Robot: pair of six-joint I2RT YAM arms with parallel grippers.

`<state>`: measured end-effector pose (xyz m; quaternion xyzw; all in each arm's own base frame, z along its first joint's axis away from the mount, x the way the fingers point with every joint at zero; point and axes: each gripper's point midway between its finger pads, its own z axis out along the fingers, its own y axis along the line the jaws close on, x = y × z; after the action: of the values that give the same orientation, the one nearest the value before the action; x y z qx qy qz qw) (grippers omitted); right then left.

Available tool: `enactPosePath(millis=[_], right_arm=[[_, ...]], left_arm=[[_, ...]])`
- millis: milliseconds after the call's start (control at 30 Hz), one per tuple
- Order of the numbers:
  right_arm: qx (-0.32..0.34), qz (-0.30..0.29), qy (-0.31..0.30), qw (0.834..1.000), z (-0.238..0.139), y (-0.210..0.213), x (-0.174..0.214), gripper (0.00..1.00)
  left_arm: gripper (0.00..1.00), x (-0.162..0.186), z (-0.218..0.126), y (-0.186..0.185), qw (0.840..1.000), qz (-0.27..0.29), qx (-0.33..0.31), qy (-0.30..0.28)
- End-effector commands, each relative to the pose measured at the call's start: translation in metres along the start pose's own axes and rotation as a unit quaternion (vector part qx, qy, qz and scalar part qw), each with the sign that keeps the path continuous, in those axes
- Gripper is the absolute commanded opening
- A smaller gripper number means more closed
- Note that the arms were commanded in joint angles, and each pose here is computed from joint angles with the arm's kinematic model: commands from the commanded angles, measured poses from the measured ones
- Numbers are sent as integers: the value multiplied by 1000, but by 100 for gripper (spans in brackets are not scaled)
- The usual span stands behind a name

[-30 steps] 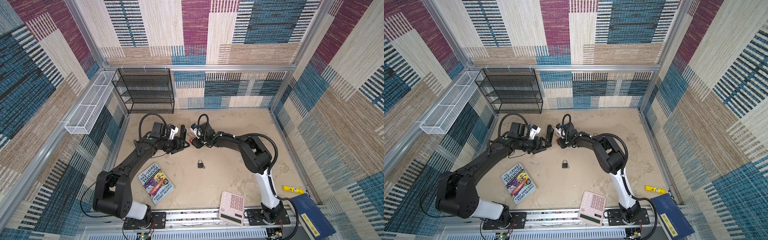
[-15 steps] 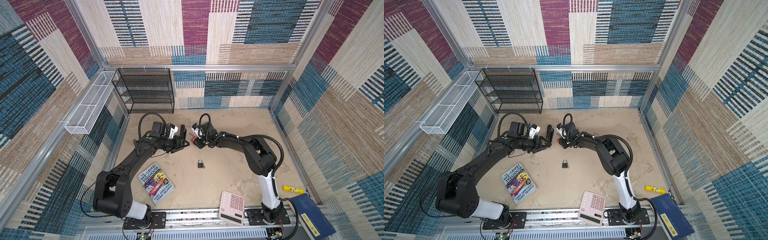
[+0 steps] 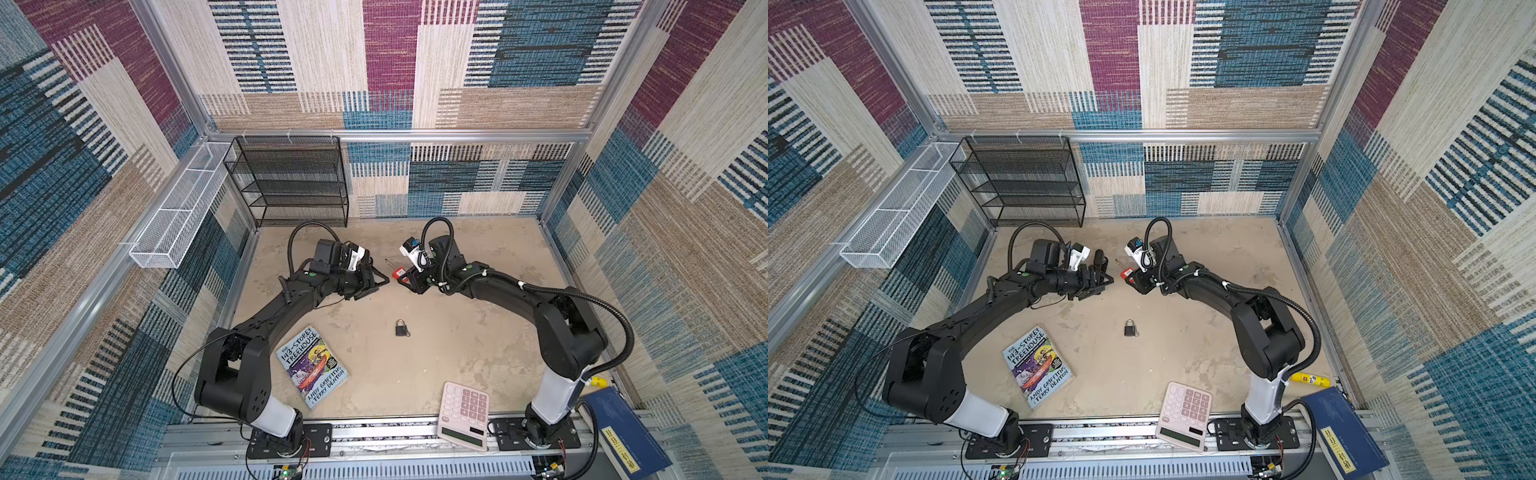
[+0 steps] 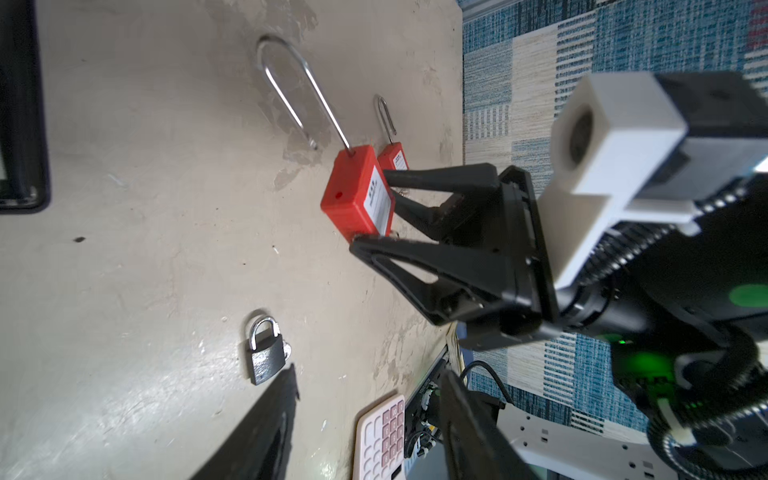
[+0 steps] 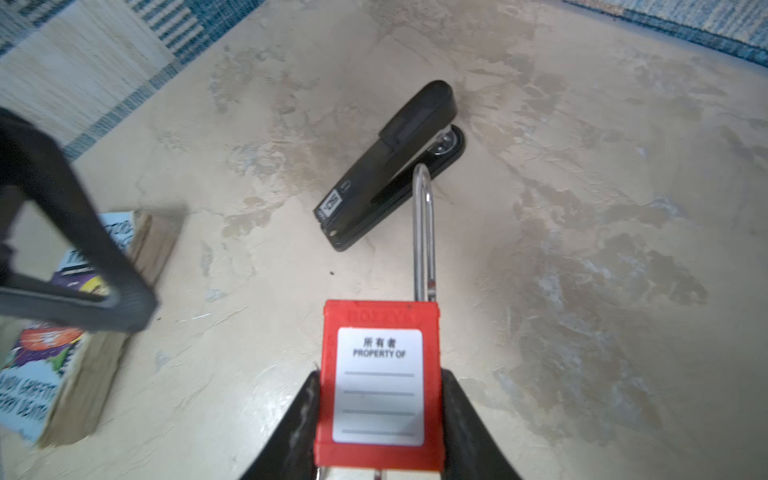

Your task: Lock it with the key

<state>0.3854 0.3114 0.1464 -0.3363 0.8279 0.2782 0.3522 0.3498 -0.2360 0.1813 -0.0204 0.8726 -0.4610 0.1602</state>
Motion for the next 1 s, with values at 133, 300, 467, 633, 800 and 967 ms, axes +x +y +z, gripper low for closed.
enactPosePath(millis=[133, 300, 467, 633, 800, 967], right_arm=[[-34, -27, -48, 998, -28, 24, -11, 34], [-26, -36, -56, 997, -40, 26, -9, 34], [-36, -41, -66, 996, -50, 34, -10, 34], [-44, -42, -72, 996, -53, 38, -13, 34], [-46, -45, -78, 995, -57, 41, -16, 34], [-57, -45, -82, 994, -59, 45, -15, 35]], left_arm=[[53, -1, 19, -24, 999, 12, 35, 15], [53, -6, 23, -28, 999, 12, 34, 10], [53, -3, 30, -36, 999, 15, 42, 22], [53, 3, 38, -42, 998, 21, 46, 33], [49, 4, 38, -47, 998, 29, 48, 32], [43, 3, 38, -52, 997, 30, 59, 33]])
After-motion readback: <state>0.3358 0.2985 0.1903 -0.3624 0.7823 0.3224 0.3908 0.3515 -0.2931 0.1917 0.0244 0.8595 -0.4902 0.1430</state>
